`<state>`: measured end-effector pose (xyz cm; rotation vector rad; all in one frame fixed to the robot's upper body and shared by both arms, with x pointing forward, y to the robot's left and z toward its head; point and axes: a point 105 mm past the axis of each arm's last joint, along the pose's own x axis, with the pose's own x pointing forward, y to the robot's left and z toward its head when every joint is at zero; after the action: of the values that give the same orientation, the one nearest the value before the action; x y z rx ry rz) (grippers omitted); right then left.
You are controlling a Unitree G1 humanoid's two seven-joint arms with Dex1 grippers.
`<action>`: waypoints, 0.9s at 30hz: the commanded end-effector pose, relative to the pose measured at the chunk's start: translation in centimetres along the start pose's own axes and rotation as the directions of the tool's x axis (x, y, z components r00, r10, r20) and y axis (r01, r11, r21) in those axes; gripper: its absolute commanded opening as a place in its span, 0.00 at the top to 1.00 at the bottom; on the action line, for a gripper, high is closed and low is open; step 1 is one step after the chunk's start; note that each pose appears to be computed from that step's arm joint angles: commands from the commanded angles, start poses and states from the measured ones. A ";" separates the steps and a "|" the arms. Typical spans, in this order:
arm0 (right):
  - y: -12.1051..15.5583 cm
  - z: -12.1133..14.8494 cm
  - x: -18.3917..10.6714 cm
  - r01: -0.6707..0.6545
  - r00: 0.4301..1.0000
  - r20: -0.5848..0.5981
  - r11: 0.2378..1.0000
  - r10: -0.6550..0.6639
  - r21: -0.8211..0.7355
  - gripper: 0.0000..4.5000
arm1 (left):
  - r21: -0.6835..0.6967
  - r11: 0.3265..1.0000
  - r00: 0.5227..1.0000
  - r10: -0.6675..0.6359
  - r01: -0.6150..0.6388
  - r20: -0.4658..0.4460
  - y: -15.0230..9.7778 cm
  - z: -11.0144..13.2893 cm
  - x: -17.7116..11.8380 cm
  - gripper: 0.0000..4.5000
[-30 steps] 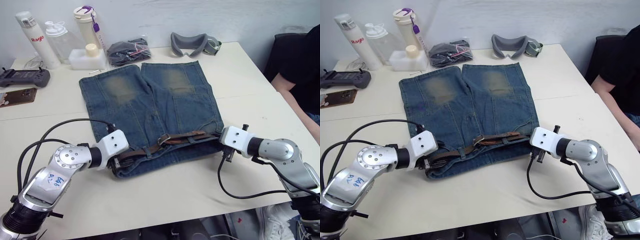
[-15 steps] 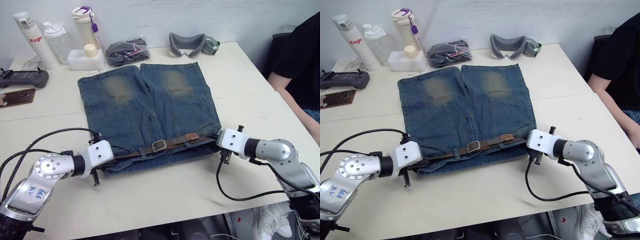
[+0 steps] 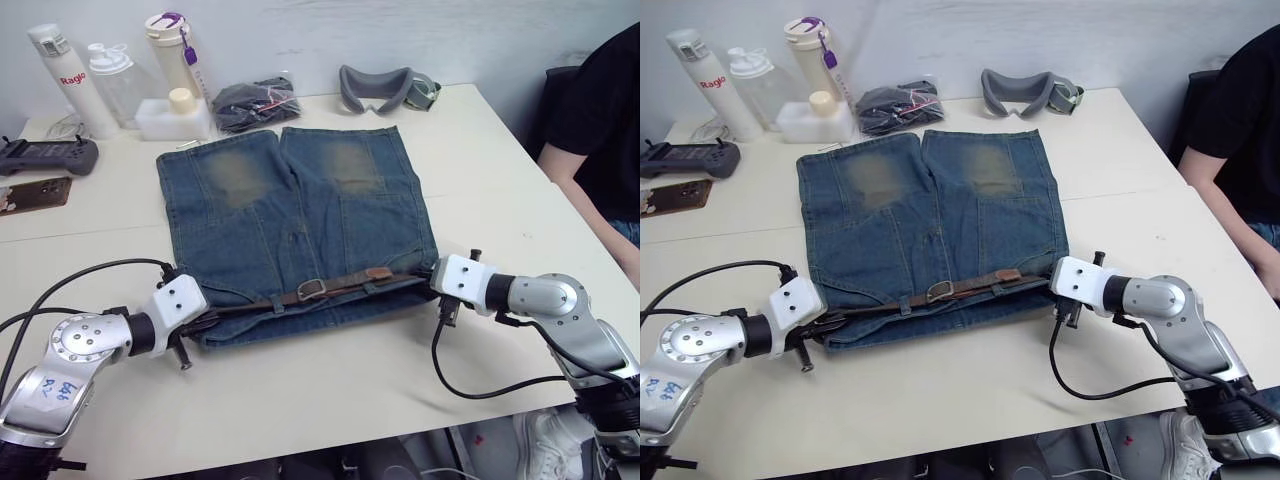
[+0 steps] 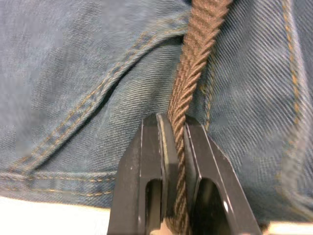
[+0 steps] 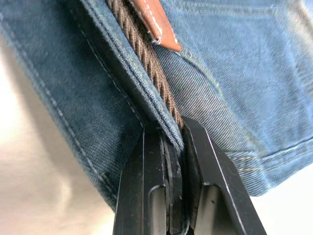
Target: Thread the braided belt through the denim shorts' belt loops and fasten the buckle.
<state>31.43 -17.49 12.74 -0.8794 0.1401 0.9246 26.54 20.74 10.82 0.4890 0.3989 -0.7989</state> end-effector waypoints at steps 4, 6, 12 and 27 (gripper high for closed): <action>-0.6 1.6 -1.4 0.006 0.999 0.046 1.000 -0.005 -0.013 0.44 | -0.068 0.997 0.999 -0.023 0.025 0.034 0.4 1.2 -0.8 0.35; -0.5 2.2 -2.0 -0.032 0.998 0.058 0.999 0.031 0.027 0.22 | -0.080 0.994 0.996 -0.070 0.074 0.055 0.0 1.7 -1.2 0.15; -1.0 4.1 -4.5 -0.163 0.981 0.153 0.938 0.120 0.306 0.00 | -0.167 0.953 0.966 -0.240 0.254 0.098 -0.6 3.5 -4.0 0.00; -5.5 2.9 -2.4 0.076 0.967 0.187 0.891 -0.176 0.447 0.00 | -0.314 0.948 0.954 0.050 0.048 0.295 3.7 6.7 -4.2 0.00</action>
<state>33.23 -18.78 17.77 -0.3364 0.1539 0.8270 27.83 21.36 18.72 0.0285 0.2741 -0.8070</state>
